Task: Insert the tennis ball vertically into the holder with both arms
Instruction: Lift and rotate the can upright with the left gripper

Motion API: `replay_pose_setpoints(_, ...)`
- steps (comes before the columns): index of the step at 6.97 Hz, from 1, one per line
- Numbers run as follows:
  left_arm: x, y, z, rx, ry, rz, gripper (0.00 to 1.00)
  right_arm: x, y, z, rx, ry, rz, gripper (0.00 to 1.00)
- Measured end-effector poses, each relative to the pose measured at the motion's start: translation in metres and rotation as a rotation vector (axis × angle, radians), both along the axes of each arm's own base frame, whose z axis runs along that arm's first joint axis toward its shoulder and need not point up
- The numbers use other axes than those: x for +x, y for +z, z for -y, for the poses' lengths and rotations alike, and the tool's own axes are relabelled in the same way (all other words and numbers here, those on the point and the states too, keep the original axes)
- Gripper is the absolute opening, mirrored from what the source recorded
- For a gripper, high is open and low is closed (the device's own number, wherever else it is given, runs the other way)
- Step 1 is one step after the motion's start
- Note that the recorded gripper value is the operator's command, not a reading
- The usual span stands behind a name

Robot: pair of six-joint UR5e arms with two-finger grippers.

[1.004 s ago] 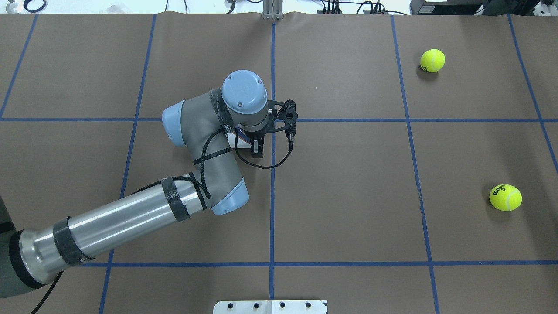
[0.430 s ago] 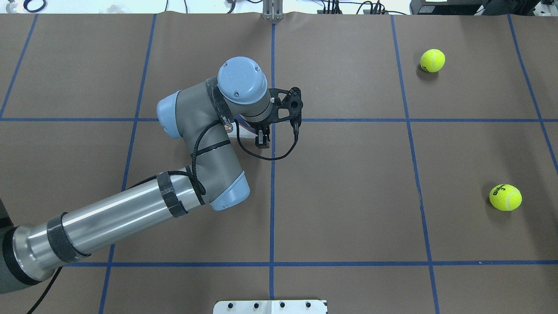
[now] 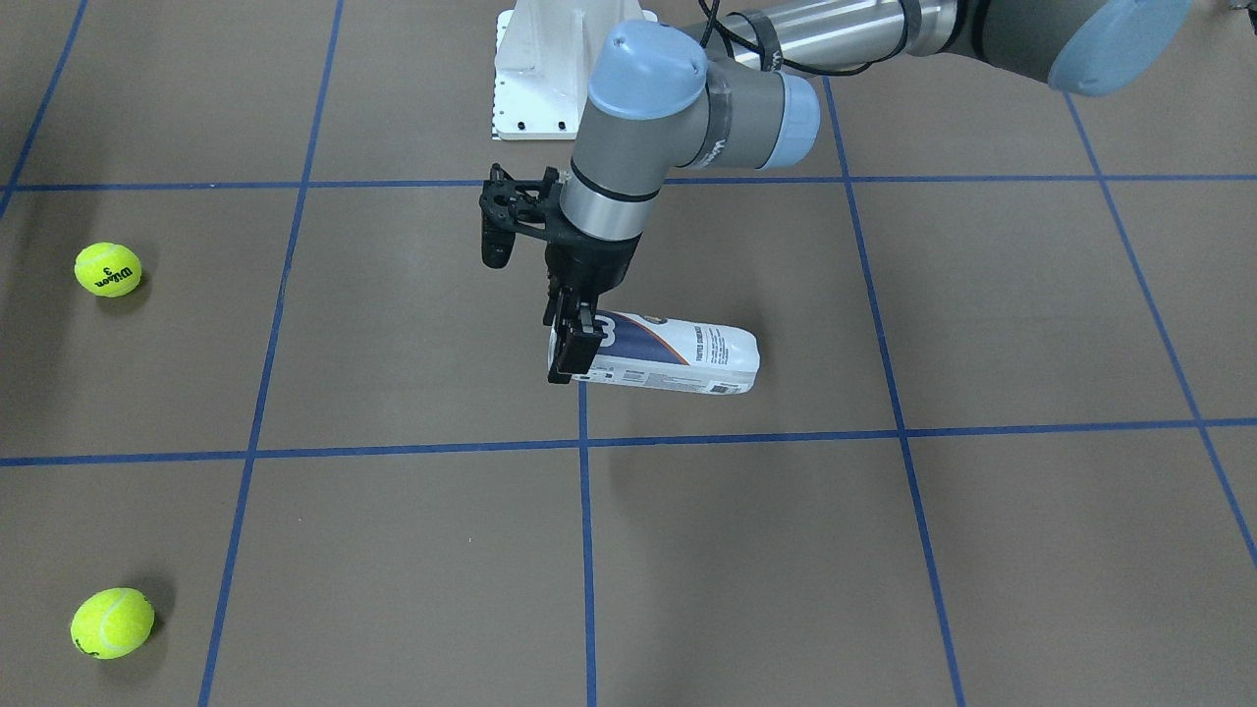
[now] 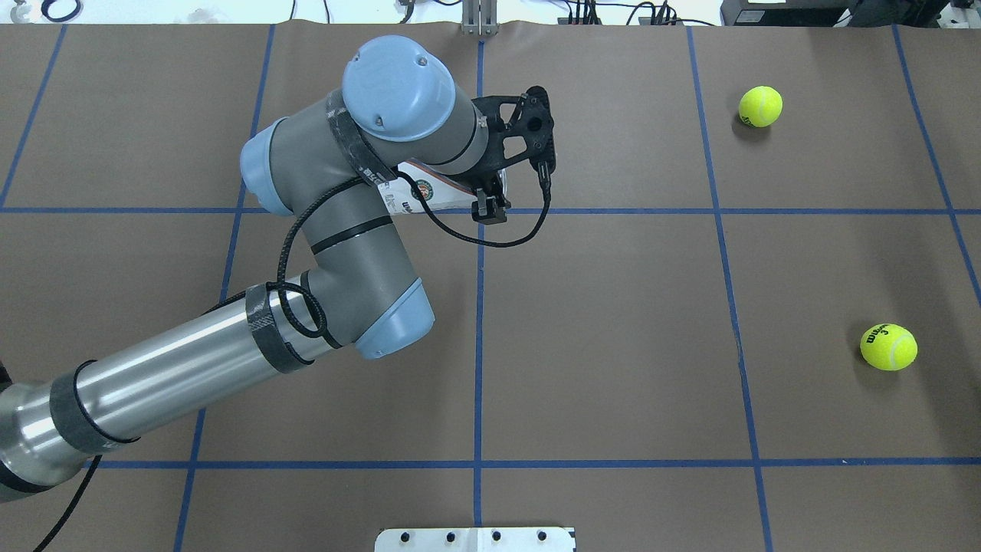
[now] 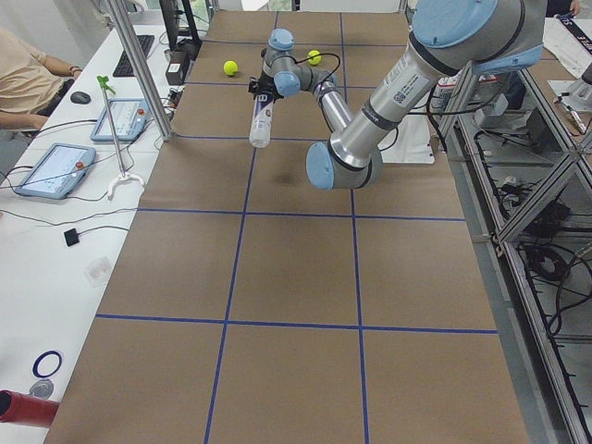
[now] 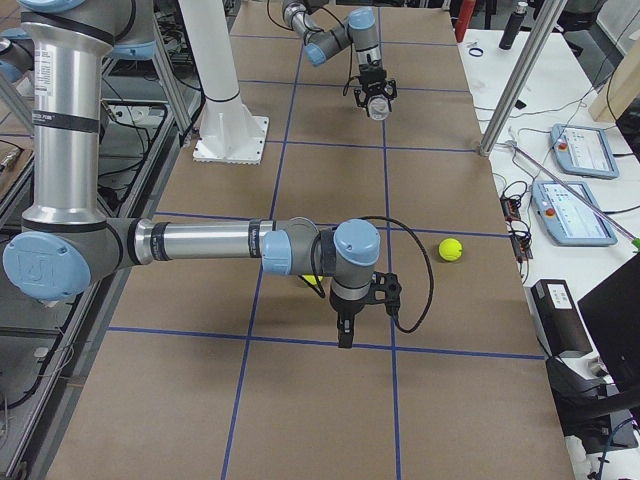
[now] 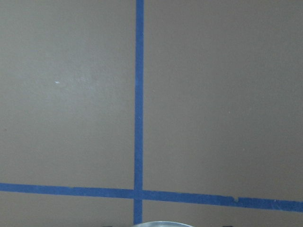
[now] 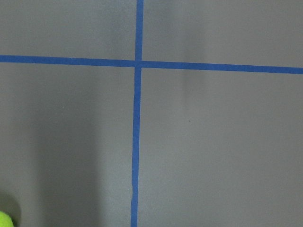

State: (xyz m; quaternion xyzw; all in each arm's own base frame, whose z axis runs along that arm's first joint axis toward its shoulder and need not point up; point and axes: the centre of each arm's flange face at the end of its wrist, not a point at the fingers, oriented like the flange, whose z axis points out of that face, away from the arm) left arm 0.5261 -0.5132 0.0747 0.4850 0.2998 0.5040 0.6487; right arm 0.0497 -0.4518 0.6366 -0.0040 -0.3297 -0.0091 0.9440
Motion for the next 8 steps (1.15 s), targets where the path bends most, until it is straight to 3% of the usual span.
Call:
replay_pose_setpoints(4, -0.041, -0.016, -0.031, -0.068, -0.042, -0.574, 0.84, 0.000, -0.001, 0.000, 0.001, 0.000, 0.002, 1.00)
replay_pose_setpoints(8, -0.070, 0.033, -0.036, -0.043, -0.117, -0.986, 0.84, 0.000, -0.002, 0.000, 0.004, 0.000, 0.002, 1.00)
